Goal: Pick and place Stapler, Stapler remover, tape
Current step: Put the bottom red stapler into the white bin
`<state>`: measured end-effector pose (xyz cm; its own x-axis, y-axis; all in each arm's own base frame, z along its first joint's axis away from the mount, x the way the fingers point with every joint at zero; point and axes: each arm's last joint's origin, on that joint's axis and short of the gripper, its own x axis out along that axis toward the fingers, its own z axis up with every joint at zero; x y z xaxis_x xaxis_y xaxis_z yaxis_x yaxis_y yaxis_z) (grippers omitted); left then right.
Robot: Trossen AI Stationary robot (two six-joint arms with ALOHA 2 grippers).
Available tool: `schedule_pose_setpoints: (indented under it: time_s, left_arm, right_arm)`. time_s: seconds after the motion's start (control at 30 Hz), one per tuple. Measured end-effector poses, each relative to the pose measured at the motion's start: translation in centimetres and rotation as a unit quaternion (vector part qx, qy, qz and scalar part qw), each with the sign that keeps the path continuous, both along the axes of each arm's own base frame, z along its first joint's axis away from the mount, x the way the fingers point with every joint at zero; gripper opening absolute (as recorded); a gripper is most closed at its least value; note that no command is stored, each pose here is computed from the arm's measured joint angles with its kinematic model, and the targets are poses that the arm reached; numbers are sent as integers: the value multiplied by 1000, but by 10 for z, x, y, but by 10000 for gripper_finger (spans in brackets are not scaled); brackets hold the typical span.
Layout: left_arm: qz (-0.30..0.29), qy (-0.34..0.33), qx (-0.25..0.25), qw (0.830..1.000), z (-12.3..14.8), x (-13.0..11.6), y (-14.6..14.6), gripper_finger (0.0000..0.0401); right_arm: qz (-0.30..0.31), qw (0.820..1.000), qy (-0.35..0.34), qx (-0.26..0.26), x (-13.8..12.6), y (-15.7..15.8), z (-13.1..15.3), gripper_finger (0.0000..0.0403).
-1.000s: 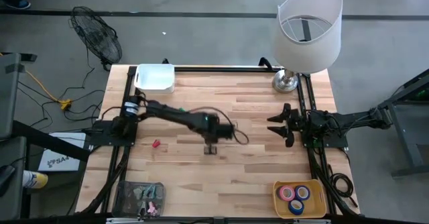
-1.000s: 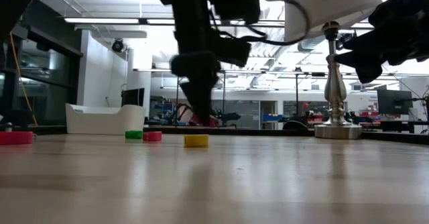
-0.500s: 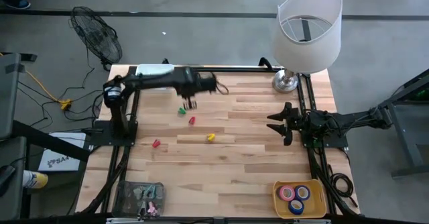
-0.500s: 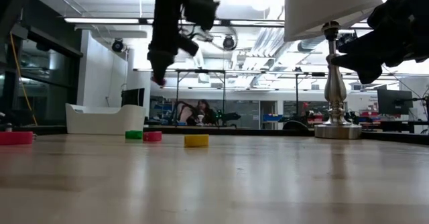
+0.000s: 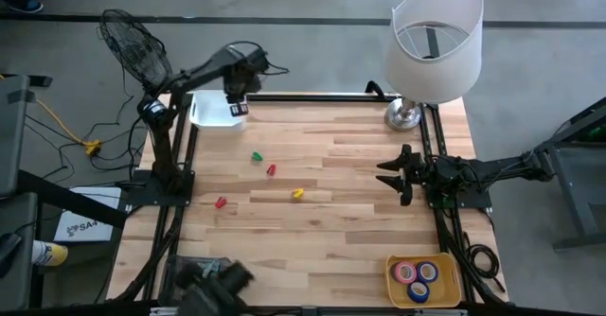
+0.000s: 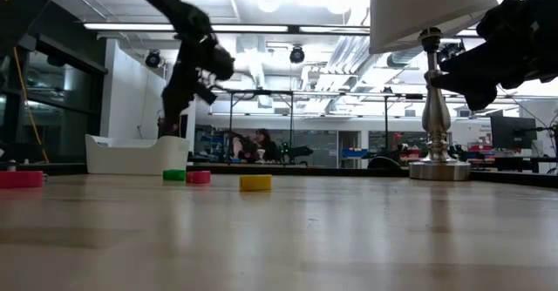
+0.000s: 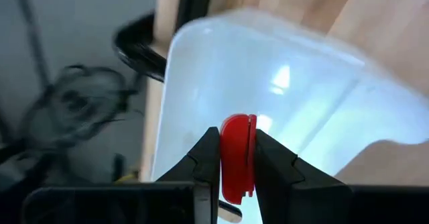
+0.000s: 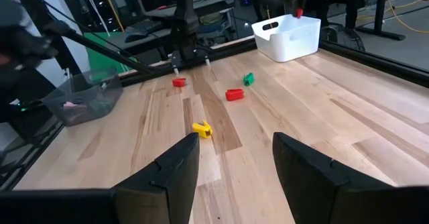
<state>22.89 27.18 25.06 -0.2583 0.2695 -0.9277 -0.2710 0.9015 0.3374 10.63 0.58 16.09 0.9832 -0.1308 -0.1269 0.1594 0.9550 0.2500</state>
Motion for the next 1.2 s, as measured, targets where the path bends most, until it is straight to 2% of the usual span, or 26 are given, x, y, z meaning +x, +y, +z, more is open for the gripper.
schedule_pose_setpoints:
  time_s: [0.23, 0.37, 0.43, 0.67, 0.77, 0.87, 1.03, 1.2]
  left_arm:
    - [56, -40, -74, 995, -14, -35, 30, 53]
    - [53, -76, -108, 990, -17, -44, 37, 54]
    - [52, -78, -107, 990, -17, -46, 39, 78]
    - [54, -61, -101, 992, -17, -47, 38, 230]
    - [54, -70, -107, 990, -17, -47, 38, 269]
    - [54, -71, -110, 990, -16, -47, 37, 285]
    - [48, -99, -133, 985, -10, -42, 28, 289]
    - [22, -127, -143, 981, 0, -19, 8, 290]
  right_arm:
    - [0, 1000, 0, 0, 0, 0, 0, 181]
    - [0, 1000, 0, 0, 0, 0, 0, 181]
    - [0, 1000, 0, 0, 0, 0, 0, 181]
    - [0, 1000, 0, 0, 0, 0, 0, 181]
    - [0, 1000, 0, 0, 0, 0, 0, 181]
    - [0, 1000, 0, 0, 0, 0, 0, 181]
    - [0, 1000, 0, 0, 0, 0, 0, 181]
    - [0, 1000, 0, 0, 0, 0, 0, 181]
